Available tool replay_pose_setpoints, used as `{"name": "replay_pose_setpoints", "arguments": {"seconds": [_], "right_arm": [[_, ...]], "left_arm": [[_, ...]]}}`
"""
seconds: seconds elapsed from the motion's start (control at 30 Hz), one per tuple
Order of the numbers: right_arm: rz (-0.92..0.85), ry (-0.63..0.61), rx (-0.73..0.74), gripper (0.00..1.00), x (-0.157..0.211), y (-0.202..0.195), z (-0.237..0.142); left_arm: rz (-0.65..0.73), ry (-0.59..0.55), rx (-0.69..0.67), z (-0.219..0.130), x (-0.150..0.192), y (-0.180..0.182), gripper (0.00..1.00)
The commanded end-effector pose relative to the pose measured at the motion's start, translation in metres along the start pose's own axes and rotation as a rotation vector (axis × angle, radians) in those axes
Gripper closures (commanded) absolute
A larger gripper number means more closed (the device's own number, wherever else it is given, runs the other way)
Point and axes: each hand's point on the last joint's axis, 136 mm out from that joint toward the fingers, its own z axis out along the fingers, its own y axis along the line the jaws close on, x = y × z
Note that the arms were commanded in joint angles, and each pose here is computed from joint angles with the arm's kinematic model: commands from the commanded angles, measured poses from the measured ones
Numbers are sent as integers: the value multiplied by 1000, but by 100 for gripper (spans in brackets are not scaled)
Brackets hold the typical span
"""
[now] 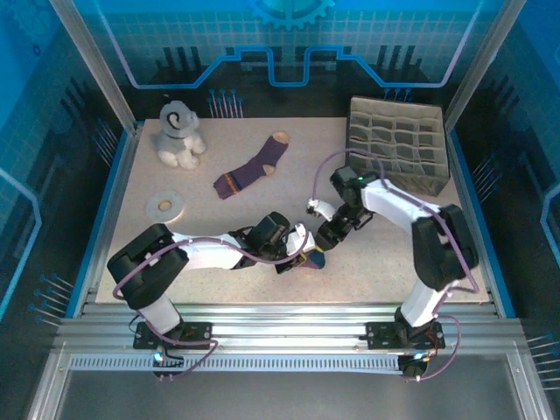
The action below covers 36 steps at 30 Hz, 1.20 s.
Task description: Roll the socks
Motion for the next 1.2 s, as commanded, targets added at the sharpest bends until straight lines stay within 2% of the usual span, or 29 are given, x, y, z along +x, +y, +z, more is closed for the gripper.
{"name": "replay_pose_setpoints", "arguments": {"seconds": [0.0, 0.23, 0.37, 0.6, 0.8, 0.97, 1.17], "right_arm": [[-9, -136, 86, 55, -10, -3, -22], [-109, -256, 312, 53, -2, -4, -38], [-244, -267, 456, 51, 2, 3, -37], [-533, -324, 597, 44, 0, 27, -33], [-785, -246, 645, 36, 4, 42, -14], [-892, -115, 666, 36, 3, 37, 4], [-974, -75, 707, 34, -9, 27, 17]], "left_arm": [[-179, 167, 113, 6, 55, -17, 100], [-316, 141, 202, 3, 54, -12, 100], [-373, 136, 242, 2, 54, -7, 100], [-466, 147, 307, 1, 55, -2, 100], [-553, 181, 373, 3, 56, 1, 100], [-610, 197, 410, 5, 57, 5, 100], [-635, 202, 421, 4, 56, 7, 100]]}}
